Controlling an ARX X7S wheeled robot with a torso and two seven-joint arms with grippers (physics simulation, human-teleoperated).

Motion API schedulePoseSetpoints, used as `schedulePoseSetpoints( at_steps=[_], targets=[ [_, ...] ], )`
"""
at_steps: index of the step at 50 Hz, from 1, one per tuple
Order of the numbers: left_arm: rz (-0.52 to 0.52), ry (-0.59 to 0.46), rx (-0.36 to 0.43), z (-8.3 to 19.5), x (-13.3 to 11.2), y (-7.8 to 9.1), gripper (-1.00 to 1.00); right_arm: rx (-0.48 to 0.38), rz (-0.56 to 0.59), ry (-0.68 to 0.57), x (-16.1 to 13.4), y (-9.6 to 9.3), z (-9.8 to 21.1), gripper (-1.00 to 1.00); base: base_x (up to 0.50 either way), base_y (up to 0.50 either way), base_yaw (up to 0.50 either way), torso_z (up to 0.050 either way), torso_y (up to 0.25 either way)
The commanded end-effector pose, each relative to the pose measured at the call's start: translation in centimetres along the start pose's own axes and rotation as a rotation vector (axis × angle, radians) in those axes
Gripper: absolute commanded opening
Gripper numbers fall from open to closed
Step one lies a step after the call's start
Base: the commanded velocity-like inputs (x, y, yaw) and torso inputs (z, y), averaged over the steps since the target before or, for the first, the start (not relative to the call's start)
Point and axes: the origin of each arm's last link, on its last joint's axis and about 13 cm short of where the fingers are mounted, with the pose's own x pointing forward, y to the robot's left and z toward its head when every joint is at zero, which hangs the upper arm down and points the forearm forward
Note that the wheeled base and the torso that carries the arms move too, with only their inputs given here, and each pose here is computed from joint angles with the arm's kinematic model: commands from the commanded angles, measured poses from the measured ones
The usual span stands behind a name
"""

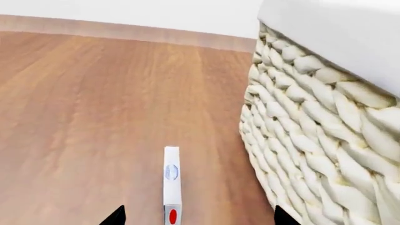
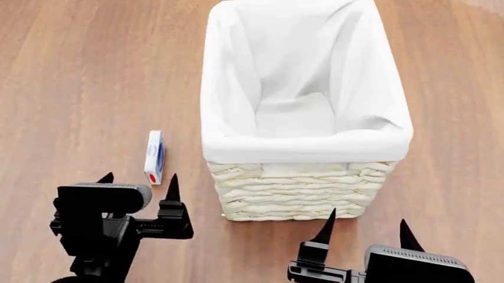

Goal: Pick up the cream cheese box, and put it in the basket.

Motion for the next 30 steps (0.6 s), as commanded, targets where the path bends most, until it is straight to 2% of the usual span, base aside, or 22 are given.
schedulePoseSetpoints(
  at_steps=[1, 15, 19, 30],
  targets=[
    [-0.028, 0.003, -0.011, 0.6, 1.3, -0.6, 1.00, 0.015, 0.007, -0.005, 0.0, 0.0, 0.4, 1.00, 0.00, 0.00, 0.00, 0.000, 0.000],
    [-0.024, 0.025, -0.013, 0.3, 2.8, -0.8, 1.00, 0.022, 0.008, -0.002, -0.2, -0.2, 0.3, 1.00, 0.00, 0.00, 0.00, 0.000, 0.000],
    [-0.028, 0.039, -0.038, 0.3, 3.0, -0.7, 1.00, 0.024, 0.010, -0.003, -0.3, -0.2, 0.3, 1.00, 0.00, 0.00, 0.00, 0.000, 0.000],
    [0.030, 0.055, 0.005, -0.2, 4.1, -0.3, 1.00, 0.028, 0.020, -0.015, -0.8, -0.3, 0.5, 1.00, 0.00, 0.00, 0.00, 0.000, 0.000]
  ],
)
